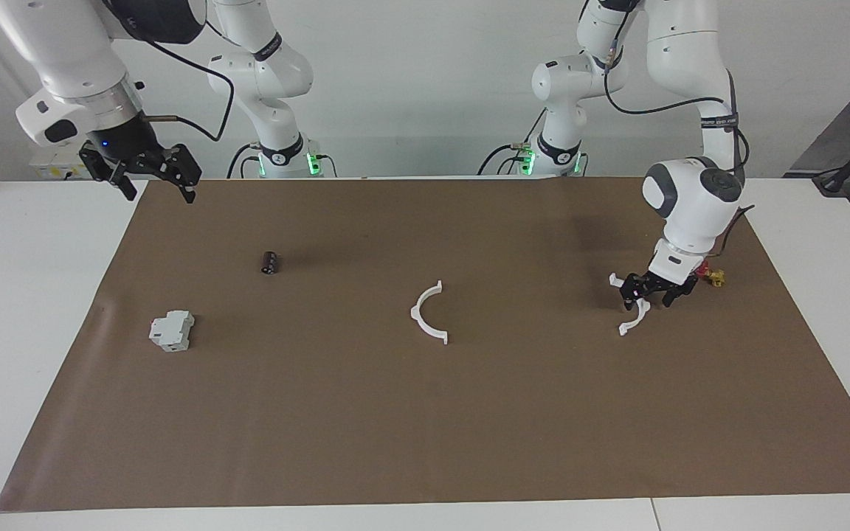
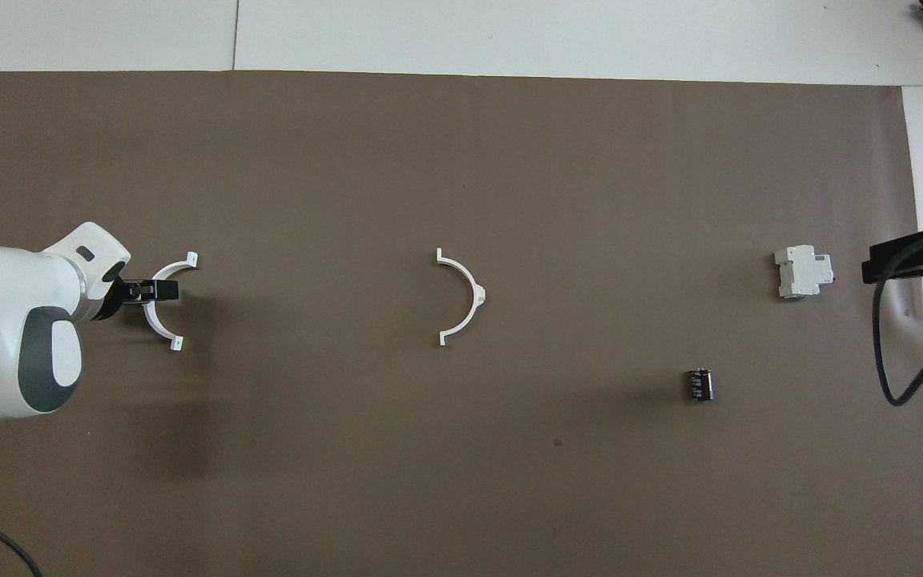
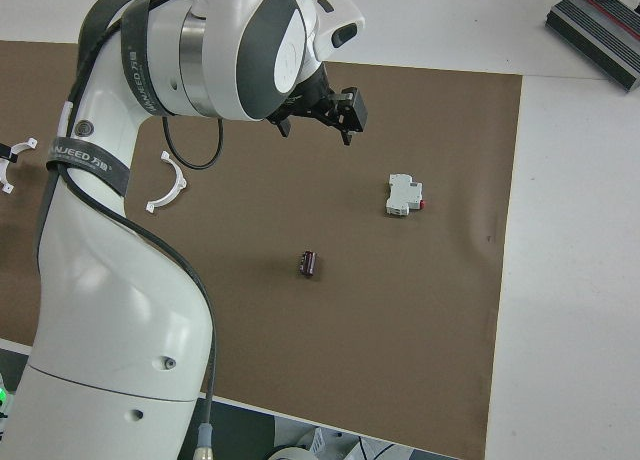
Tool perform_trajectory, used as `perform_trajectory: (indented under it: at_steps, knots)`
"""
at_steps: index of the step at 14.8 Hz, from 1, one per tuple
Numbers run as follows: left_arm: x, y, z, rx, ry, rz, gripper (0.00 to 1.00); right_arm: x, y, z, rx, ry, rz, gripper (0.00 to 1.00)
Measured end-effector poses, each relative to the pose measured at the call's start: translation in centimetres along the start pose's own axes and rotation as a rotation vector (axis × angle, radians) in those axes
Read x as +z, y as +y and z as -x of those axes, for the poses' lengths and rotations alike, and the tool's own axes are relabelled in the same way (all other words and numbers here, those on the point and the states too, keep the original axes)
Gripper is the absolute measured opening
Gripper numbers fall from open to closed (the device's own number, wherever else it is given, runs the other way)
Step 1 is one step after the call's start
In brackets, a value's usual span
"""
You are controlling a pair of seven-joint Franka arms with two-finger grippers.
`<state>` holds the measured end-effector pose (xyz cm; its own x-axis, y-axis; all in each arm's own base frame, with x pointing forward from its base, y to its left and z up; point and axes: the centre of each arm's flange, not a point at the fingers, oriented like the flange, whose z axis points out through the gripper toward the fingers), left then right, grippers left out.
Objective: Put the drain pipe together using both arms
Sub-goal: 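Carry the second half-ring with the left gripper to the centered half-ring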
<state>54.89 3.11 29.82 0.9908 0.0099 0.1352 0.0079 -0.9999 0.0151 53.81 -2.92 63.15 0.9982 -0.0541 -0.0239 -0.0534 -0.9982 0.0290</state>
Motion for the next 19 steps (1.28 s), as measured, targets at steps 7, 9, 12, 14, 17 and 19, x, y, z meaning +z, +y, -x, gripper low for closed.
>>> perform_trajectory:
  at_steps: [7, 9, 12, 14, 17, 19]
  knots:
    - [-0.1, 0.6, -0.1, -0.003, 0.014, 0.002, 0.21, 1.8, 0.1, -0.1, -0.014, -0.037, 0.0, 1.0]
    - [-0.7, 1.2, -0.7, -0.018, 0.024, 0.004, 0.21, 1.8, 1.0, -0.1, -0.03, -0.037, -0.001, 1.0]
    - [-3.3, 6.9, -2.8, -0.109, 0.008, 0.021, 0.21, 1.8, 1.8, -0.1, -0.031, -0.037, -0.002, 1.0]
    - [-4.8, 13.7, -3.0, -0.162, 0.006, 0.039, 0.21, 1.8, 2.2, -0.1, -0.028, -0.037, -0.003, 1.0]
    - [-5.2, 22.0, -1.0, -0.158, -0.006, 0.059, 0.21, 1.8, 2.4, -0.1, -0.025, -0.037, -0.004, 1.0]
    - [-5.4, 25.8, 0.4, -0.167, -0.009, 0.069, 0.21, 1.8, 2.3, -0.1, -0.026, -0.037, -0.004, 1.0]
